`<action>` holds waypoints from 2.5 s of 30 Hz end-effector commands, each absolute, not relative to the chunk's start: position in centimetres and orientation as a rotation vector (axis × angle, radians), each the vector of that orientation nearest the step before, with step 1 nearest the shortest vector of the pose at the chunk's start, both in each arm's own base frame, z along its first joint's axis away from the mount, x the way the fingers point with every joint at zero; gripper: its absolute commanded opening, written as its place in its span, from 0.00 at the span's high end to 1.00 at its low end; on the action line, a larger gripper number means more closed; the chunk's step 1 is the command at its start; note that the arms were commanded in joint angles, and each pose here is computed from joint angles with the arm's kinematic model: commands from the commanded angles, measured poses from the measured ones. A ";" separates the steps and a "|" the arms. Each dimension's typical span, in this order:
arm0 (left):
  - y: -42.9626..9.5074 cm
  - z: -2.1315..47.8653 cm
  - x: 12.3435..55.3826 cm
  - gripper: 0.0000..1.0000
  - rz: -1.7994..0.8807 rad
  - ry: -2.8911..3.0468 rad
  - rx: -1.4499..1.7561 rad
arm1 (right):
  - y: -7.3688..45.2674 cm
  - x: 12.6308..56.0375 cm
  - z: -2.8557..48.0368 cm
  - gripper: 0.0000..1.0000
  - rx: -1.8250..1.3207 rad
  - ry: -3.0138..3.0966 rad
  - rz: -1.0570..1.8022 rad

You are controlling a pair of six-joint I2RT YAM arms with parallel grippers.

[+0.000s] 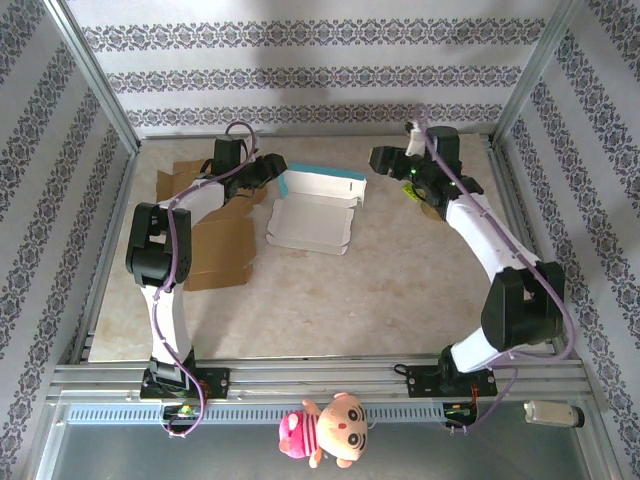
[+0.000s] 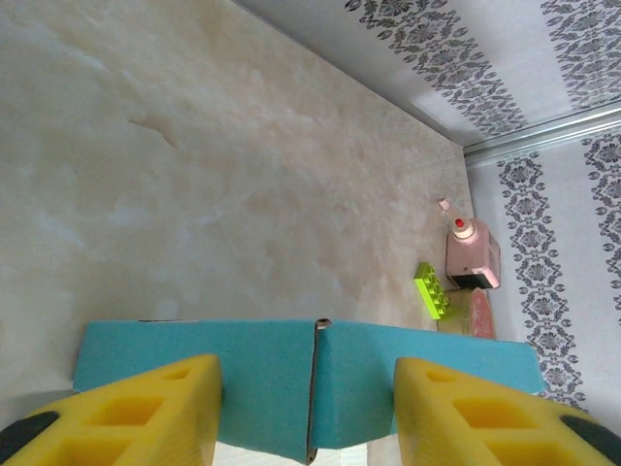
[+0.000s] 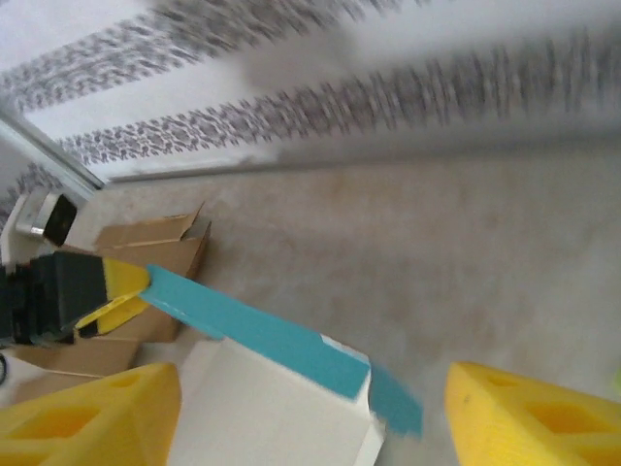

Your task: Fold the paper box

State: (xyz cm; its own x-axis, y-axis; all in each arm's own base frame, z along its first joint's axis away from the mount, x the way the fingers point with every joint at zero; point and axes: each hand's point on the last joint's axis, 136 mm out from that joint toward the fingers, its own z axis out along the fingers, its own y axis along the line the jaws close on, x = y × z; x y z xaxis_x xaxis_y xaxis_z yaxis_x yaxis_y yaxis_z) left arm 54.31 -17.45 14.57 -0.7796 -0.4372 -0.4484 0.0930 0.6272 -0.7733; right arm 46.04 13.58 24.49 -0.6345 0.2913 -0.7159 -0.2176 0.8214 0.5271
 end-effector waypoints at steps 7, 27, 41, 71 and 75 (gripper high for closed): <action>-18.6 14.3 54.4 0.52 -1.082 2.251 -0.227 | 17.2 44.8 18.1 0.56 0.477 2.441 1.051; -19.3 14.2 54.4 0.52 -1.066 2.263 -0.203 | 17.2 48.0 19.4 0.49 0.412 2.422 0.743; -18.6 18.3 54.8 0.22 -1.006 2.169 -0.161 | 18.4 49.5 16.0 0.53 0.387 2.514 0.714; -19.4 12.4 54.7 0.44 -0.995 2.390 -0.173 | 18.1 48.9 19.6 0.51 0.387 2.456 0.678; -19.8 13.0 54.0 0.43 -1.048 2.327 -0.172 | 17.8 49.2 19.5 0.51 0.355 2.457 0.608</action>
State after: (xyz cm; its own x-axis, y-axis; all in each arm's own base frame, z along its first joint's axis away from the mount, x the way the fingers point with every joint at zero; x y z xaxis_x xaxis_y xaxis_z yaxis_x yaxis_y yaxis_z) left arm 53.50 -18.55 8.19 -0.8755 -0.3230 -0.3594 0.0083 0.7336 -0.6795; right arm 49.17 18.09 17.29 -0.8223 0.3955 -0.4092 0.1383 0.8363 0.5305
